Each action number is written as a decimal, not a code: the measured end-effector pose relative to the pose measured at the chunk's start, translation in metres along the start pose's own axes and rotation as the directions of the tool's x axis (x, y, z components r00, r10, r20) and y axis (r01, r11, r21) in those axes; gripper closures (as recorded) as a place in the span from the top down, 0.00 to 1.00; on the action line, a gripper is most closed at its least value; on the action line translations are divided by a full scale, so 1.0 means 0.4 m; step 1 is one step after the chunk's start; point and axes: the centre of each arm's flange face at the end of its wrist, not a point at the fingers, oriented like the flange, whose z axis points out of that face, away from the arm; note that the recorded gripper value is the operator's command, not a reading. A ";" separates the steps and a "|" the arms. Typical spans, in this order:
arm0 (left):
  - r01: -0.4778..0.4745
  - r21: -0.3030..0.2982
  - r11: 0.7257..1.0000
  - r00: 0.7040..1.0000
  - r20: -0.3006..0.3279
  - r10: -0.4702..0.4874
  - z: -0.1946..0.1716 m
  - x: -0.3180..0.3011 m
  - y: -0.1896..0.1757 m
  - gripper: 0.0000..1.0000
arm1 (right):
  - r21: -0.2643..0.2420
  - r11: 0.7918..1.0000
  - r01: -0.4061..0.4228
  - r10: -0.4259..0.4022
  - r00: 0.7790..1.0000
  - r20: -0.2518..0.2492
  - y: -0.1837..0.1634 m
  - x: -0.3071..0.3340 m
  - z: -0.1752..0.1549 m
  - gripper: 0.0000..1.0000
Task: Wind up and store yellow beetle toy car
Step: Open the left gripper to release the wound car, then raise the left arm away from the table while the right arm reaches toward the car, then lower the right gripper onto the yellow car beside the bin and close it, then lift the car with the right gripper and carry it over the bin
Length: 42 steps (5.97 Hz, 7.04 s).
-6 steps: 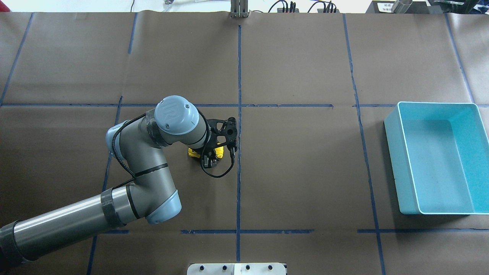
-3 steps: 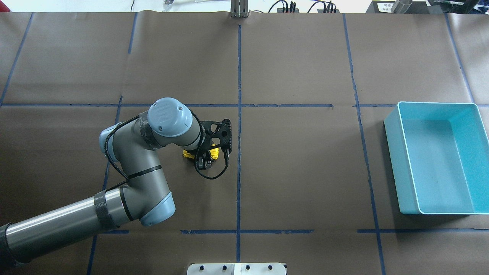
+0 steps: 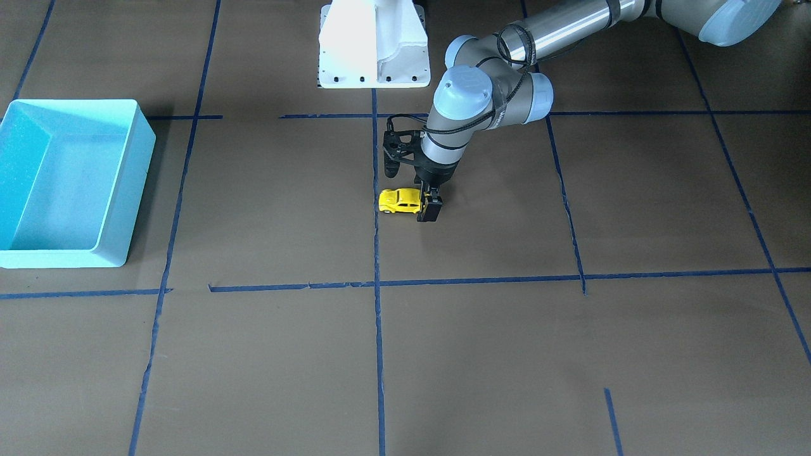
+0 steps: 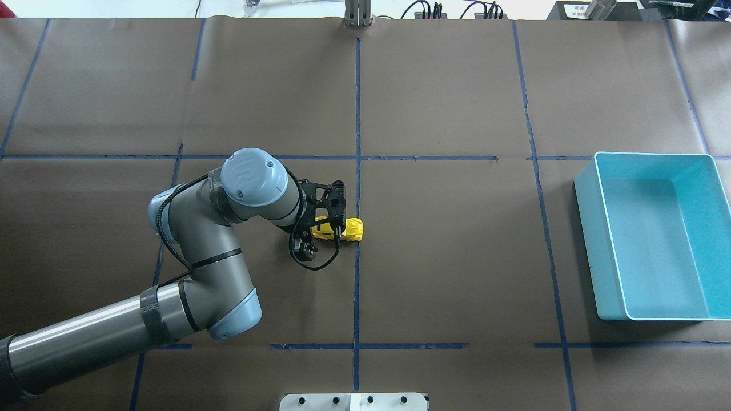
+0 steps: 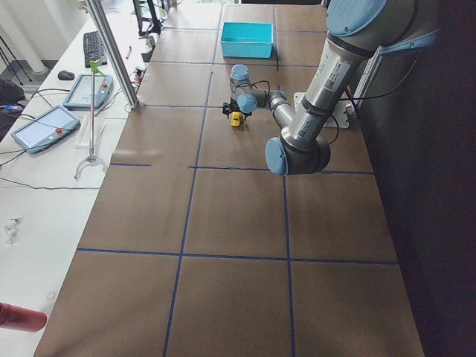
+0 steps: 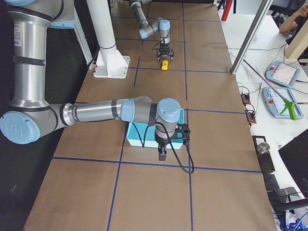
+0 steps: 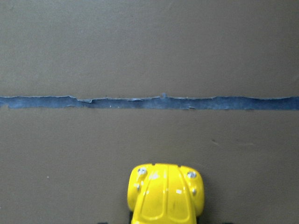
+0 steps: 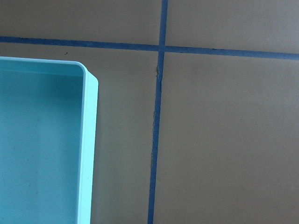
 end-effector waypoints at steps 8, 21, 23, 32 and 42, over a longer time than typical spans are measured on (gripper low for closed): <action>0.015 -0.037 0.999 1.000 -0.010 -0.015 0.002 -0.009 0.014 1.00 | 0.004 1.000 0.003 -0.003 1.000 -0.001 -0.001 -0.001 -0.002 1.00; 0.476 -0.310 0.823 0.880 0.187 -0.438 -0.290 -0.363 0.796 1.00 | 0.041 0.781 0.623 -0.624 0.782 0.011 -0.080 -0.663 0.080 1.00; 0.637 -0.314 0.704 0.766 0.158 -0.623 -0.382 -0.343 1.118 1.00 | 0.040 0.630 0.775 -0.775 0.631 -0.034 -0.049 -0.840 0.155 1.00; 0.959 -0.101 0.266 0.277 0.116 -0.954 -0.749 -0.154 1.775 1.00 | -0.061 0.292 0.955 -0.955 0.287 -0.076 -0.003 -1.013 0.517 0.88; 0.999 -0.043 -0.012 -0.006 0.138 -0.990 -0.774 -0.148 1.746 1.00 | -0.003 0.289 0.957 -0.954 0.287 -0.081 0.040 -0.949 0.145 0.00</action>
